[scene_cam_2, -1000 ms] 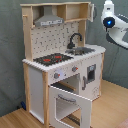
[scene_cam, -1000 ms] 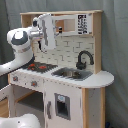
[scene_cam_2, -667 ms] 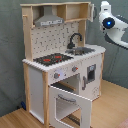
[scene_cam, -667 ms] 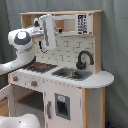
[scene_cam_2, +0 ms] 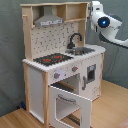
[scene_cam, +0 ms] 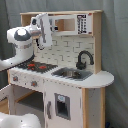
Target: Play with the kitchen
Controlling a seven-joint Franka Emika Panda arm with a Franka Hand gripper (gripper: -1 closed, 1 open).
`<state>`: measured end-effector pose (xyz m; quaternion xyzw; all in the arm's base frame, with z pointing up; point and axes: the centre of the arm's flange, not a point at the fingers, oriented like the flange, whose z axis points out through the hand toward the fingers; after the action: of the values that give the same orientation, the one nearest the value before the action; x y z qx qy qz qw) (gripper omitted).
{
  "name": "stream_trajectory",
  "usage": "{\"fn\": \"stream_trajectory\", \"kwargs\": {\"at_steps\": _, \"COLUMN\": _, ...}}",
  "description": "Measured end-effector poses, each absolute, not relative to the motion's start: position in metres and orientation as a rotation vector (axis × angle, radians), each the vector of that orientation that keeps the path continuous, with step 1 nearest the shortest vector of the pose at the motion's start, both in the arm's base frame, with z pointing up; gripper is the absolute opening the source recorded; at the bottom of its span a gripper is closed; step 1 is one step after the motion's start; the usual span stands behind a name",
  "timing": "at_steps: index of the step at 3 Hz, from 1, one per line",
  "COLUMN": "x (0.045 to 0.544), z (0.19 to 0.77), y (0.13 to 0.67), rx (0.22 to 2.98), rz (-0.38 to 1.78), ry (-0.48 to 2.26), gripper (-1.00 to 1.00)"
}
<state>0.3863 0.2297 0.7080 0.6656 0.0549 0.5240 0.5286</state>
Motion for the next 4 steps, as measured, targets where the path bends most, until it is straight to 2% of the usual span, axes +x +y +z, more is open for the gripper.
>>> {"fn": "stream_trajectory", "kwargs": {"at_steps": 4, "x": 0.469, "z": 0.701, "y": 0.272, "rx": 1.553, "rz": 1.236, "ry": 0.241, "gripper": -1.00}}
